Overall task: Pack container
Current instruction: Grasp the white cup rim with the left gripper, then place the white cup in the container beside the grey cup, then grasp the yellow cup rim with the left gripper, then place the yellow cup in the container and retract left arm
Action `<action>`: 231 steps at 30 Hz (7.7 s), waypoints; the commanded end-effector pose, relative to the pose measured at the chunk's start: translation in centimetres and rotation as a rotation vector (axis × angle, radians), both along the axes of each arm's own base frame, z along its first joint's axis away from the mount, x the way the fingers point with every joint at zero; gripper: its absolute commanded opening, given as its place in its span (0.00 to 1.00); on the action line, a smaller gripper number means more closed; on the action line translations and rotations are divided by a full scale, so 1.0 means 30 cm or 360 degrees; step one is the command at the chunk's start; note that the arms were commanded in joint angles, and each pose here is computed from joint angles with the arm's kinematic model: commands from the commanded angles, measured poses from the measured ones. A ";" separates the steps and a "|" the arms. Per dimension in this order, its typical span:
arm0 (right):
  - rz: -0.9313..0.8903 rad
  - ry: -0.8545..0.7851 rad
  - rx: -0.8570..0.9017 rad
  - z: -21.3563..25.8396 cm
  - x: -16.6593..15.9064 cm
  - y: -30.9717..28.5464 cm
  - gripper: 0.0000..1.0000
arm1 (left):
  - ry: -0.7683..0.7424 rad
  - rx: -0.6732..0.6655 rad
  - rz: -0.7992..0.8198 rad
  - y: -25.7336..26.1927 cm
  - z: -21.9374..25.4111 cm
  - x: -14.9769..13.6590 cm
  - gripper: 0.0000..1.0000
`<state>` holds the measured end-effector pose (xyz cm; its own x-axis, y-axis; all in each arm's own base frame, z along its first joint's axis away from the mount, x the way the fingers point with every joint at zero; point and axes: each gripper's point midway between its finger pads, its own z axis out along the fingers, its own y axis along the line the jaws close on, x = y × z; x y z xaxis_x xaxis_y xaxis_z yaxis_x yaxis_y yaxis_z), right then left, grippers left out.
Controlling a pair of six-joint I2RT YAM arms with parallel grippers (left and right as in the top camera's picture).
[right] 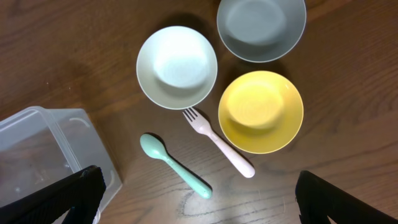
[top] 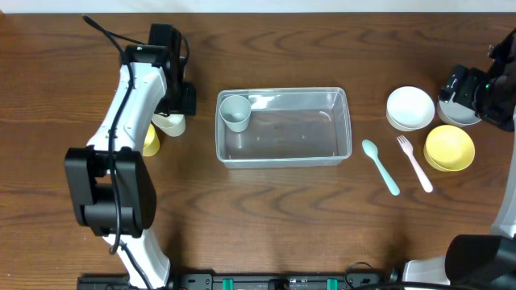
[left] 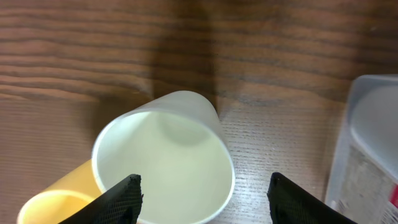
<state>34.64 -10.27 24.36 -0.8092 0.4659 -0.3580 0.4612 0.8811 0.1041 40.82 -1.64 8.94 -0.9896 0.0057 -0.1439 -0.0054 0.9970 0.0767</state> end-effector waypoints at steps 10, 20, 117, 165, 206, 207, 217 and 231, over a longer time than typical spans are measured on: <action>0.0017 0.0017 0.0019 -0.010 -0.003 0.011 0.99 | 0.0173 -0.0024 0.0016 -0.012 -0.123 -0.033 0.20; 0.0017 0.0021 0.0021 -0.011 -0.005 0.012 0.99 | 0.0161 -0.0024 0.0015 -0.012 -0.119 -0.028 0.06; 0.0039 0.0049 0.0026 -0.016 -0.016 0.024 0.99 | 0.0014 -0.0069 0.0427 0.165 0.095 -0.180 0.79; 0.0038 0.0051 0.0026 -0.017 -0.017 0.024 0.99 | -0.0148 -0.0139 0.0150 -0.034 0.331 -0.140 0.06; 0.0039 0.0048 0.0024 -0.016 -0.016 0.023 0.99 | 0.0066 -0.0035 -0.1117 -0.743 -0.040 -0.121 0.24; 0.0039 0.0049 0.0025 -0.016 -0.016 0.023 0.99 | 0.0061 -0.0036 -0.1118 -0.744 -0.040 -0.119 0.30; 0.0039 0.0050 0.0025 -0.016 -0.016 0.023 0.99 | -0.0008 0.0063 -0.1085 -0.710 0.018 -0.099 0.59; 0.0268 0.0020 0.0109 -0.005 -0.012 0.100 0.99 | -0.0579 -0.0100 -0.0450 -0.398 0.591 -0.113 0.69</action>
<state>34.35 -7.94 24.16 -0.8663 0.3863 -0.3168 0.3478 0.9216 0.1725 37.09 -17.76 23.75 -0.7977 0.4231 -0.4298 0.4286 0.8991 0.0895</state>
